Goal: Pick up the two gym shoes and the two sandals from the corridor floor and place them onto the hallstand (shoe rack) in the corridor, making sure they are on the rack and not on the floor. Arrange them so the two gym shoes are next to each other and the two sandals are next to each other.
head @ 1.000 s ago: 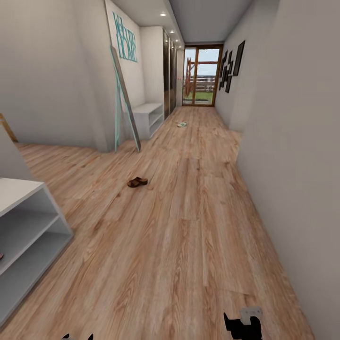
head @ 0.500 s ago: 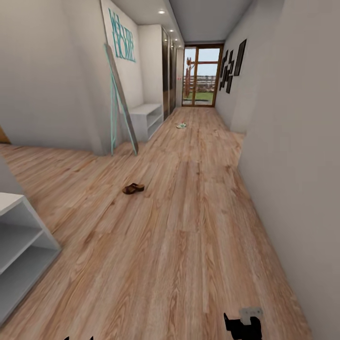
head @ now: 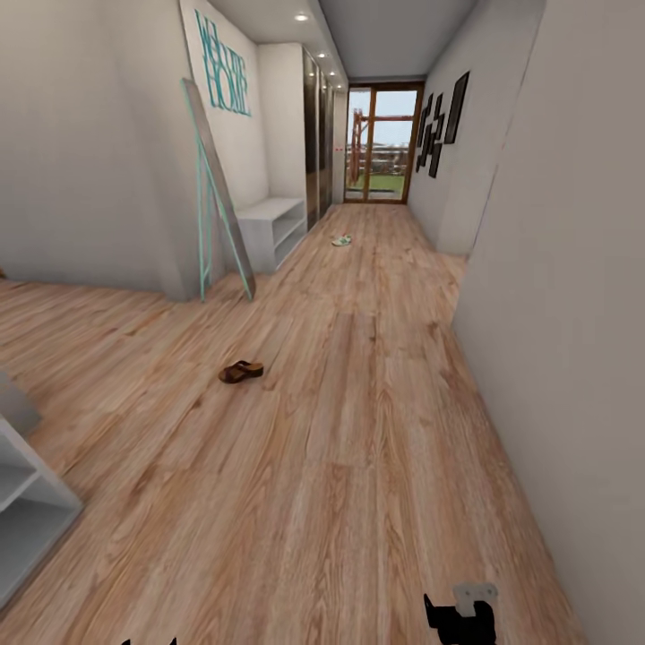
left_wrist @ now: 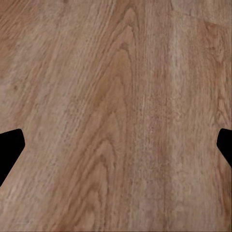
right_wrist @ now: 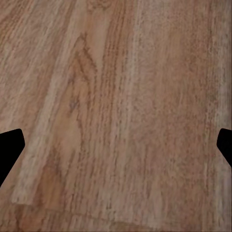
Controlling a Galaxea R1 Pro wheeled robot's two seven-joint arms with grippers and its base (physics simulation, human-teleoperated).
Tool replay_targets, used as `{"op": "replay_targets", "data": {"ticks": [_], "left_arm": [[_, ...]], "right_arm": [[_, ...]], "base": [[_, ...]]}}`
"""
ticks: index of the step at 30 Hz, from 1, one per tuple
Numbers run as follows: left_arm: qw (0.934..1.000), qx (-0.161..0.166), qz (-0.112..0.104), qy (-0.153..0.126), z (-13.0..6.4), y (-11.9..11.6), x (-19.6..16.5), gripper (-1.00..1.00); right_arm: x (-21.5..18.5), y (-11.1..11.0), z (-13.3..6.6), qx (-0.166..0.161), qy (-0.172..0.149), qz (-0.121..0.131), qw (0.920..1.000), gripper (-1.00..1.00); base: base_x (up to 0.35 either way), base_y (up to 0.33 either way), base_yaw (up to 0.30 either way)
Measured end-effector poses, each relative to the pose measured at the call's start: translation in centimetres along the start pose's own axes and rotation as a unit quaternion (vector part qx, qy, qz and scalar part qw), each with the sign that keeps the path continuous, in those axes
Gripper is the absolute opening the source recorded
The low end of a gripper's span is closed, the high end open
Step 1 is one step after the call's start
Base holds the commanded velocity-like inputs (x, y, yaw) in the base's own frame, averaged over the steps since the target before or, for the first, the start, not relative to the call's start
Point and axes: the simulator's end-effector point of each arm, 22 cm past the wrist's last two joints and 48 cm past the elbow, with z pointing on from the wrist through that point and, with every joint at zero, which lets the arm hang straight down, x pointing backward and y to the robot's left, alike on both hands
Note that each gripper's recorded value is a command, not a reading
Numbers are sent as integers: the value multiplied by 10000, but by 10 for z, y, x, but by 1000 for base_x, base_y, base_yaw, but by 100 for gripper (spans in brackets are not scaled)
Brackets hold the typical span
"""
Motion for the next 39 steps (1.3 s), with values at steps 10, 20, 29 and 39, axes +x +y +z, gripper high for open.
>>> {"op": "replay_targets", "data": {"ticks": [10, 20, 29, 39], "left_arm": [[10000, 6, -8, -6, 0, -1, 0, 100], [10000, 1, -13, -9, 0, -1, 0, 100], [10000, -7, -37, 16, -1, -1, 3, 100], [10000, -6, -48, 33, -1, -1, 4, 100]], "right_arm": [[0, 0, 0, 19, -7, 9, 10000, 100], [0, 0, 0, 20, -6, 7, 10000, 100], [0, 0, 0, 11, -6, 3, 10000, 100], [0, 0, 0, 9, -6, 4, 10000, 100]], "base": [[339, -112, 0], [339, -33, 0], [339, -2, 0], [339, 0, 0]]}}
